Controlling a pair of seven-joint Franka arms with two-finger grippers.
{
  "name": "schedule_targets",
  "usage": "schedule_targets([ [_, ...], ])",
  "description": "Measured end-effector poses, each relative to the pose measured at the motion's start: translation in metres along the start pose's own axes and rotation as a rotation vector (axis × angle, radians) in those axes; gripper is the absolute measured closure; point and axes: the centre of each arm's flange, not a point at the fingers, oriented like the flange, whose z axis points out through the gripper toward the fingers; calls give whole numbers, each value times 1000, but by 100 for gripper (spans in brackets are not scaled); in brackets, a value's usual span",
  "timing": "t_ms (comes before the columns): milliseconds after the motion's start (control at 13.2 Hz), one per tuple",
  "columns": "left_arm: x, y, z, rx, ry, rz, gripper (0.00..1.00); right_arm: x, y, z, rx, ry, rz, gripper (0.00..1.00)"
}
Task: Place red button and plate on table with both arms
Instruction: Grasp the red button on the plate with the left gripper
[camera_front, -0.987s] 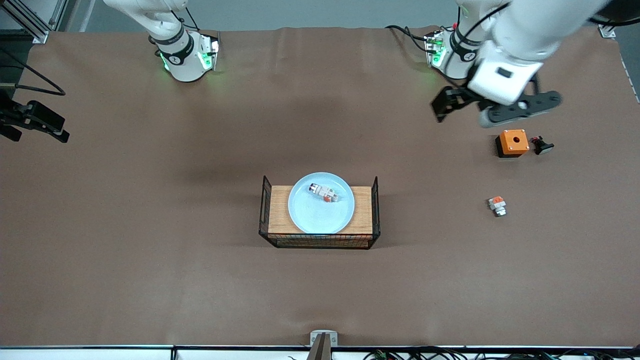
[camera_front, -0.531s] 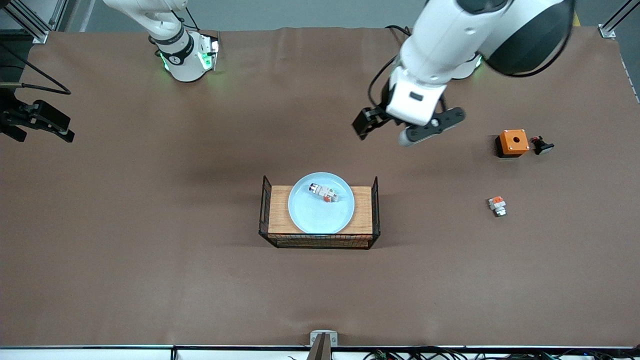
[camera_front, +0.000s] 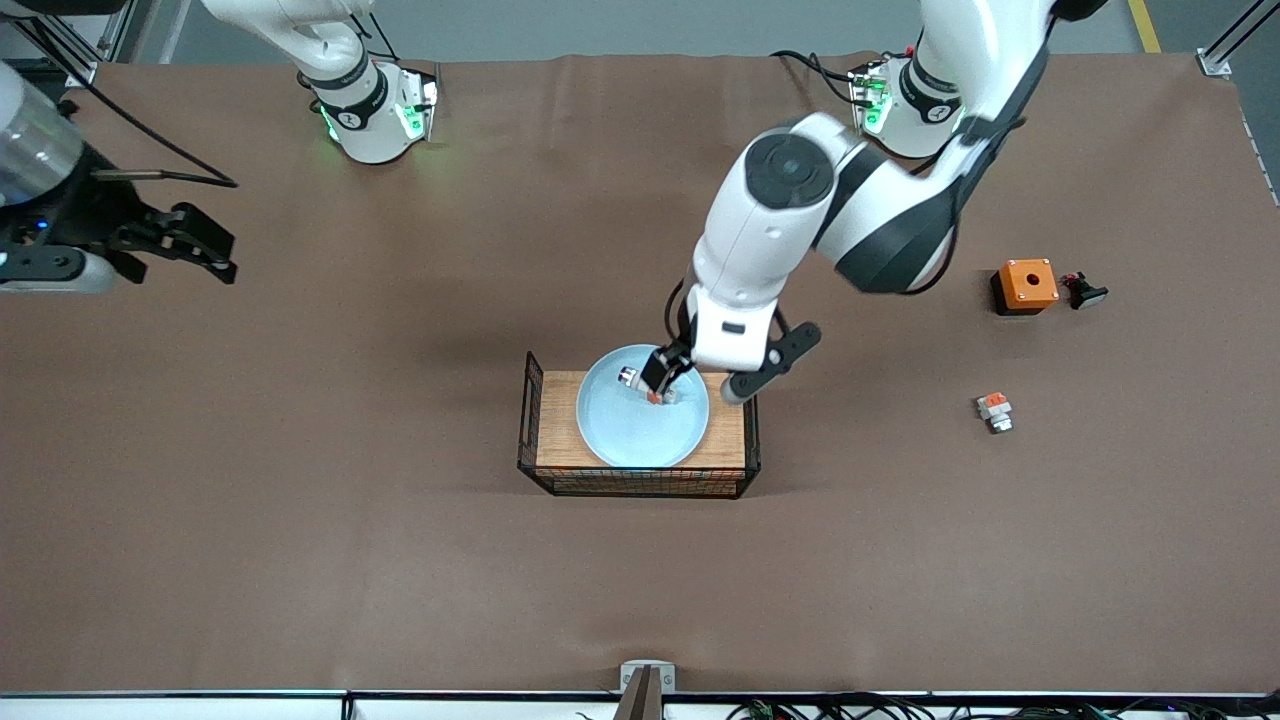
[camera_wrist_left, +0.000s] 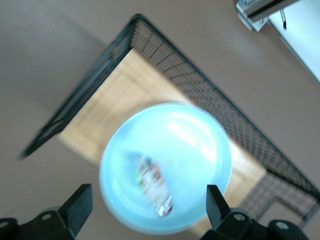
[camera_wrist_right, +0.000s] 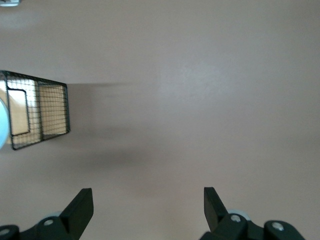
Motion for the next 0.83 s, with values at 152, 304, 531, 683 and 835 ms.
schedule_targets([
  [152,-9,12,27,-57,64,-3,0,-5,-29,7,-2,-11,94,2],
  [304,-23,16,42,-64,72,-4,1,-2,-50,19,7,-16,125,2],
  [531,-32,10,50,12,65,-31,2,3,-69,40,45,-58,218,2],
  [683,-33,4,54,76,63,-44,2,-3,-90,44,53,-74,378,1],
  [835,-37,2,54,101,63,-77,2,-18,-128,47,45,-81,479,0],
])
